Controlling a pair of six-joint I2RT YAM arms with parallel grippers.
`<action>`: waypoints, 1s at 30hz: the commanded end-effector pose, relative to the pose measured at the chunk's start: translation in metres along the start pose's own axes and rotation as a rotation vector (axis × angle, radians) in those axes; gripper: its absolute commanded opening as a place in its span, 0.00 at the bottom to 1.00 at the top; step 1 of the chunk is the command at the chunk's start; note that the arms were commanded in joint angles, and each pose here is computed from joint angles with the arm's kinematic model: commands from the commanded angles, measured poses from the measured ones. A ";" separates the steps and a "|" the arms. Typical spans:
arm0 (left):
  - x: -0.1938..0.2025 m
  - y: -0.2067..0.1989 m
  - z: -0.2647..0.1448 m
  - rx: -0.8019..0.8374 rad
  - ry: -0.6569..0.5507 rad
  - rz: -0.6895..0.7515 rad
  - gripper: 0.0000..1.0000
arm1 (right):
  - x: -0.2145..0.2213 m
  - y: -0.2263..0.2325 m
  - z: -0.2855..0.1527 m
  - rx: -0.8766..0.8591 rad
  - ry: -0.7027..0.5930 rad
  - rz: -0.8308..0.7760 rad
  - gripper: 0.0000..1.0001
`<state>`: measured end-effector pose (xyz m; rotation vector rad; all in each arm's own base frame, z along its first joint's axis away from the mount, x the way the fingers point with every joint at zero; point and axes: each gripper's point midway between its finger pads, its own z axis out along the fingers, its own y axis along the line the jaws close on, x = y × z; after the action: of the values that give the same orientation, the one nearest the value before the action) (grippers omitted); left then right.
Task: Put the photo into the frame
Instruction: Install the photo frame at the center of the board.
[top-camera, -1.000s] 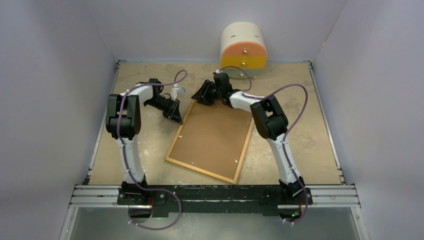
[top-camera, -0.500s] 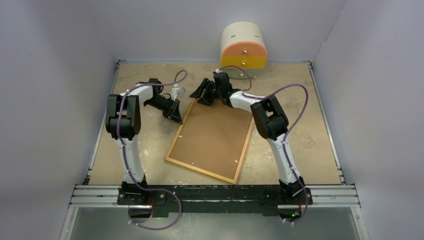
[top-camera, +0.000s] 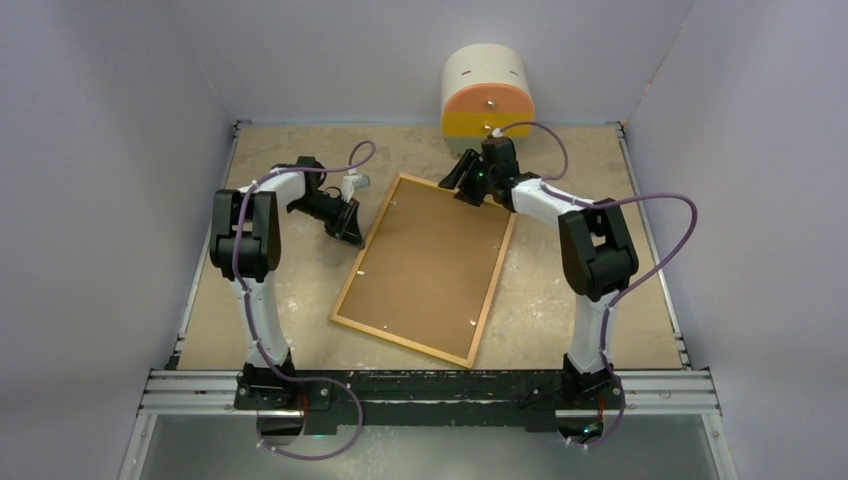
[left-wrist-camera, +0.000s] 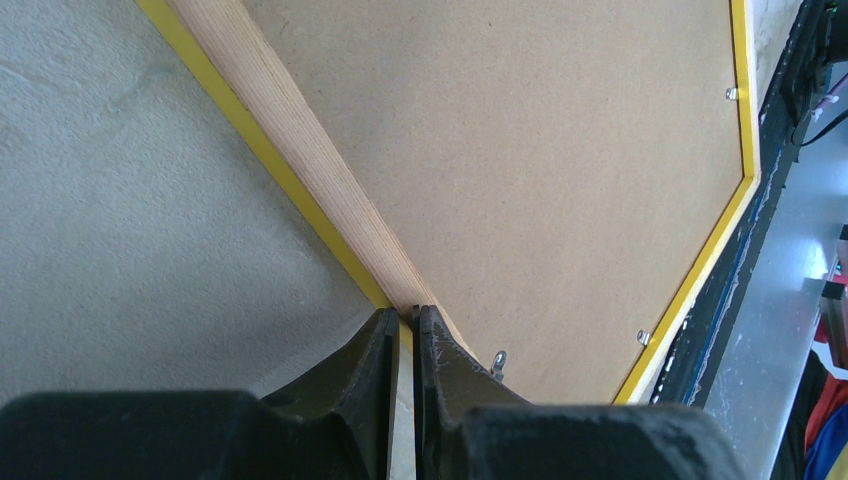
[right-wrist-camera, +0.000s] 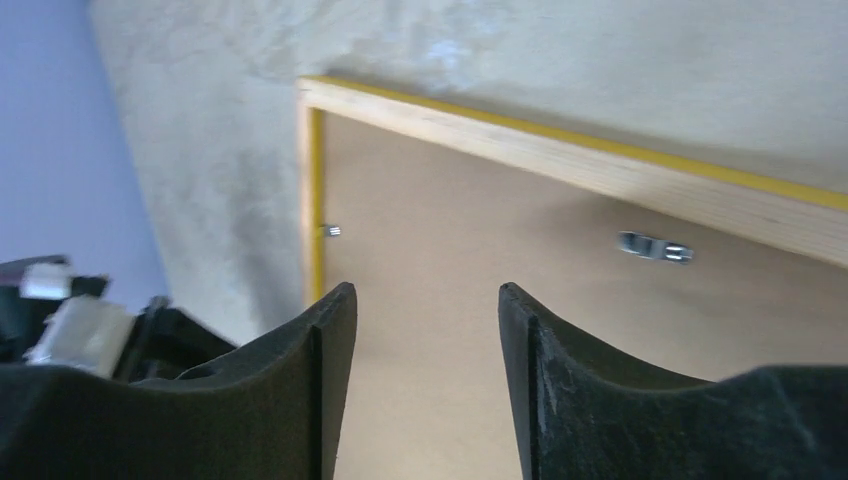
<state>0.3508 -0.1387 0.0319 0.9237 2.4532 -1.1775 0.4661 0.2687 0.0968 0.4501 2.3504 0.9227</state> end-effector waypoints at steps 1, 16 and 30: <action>0.012 0.003 0.001 -0.029 0.039 0.036 0.12 | 0.009 -0.039 0.001 0.145 -0.006 -0.050 0.55; 0.011 0.001 -0.001 -0.037 0.043 0.045 0.11 | -0.006 -0.080 0.008 0.266 -0.049 -0.046 0.51; 0.012 0.001 0.001 -0.037 0.053 0.046 0.11 | -0.027 -0.100 0.012 0.362 -0.137 -0.080 0.46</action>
<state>0.3505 -0.1387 0.0321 0.9277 2.4496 -1.1715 0.4758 0.2102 0.0412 0.5282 2.3914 0.5429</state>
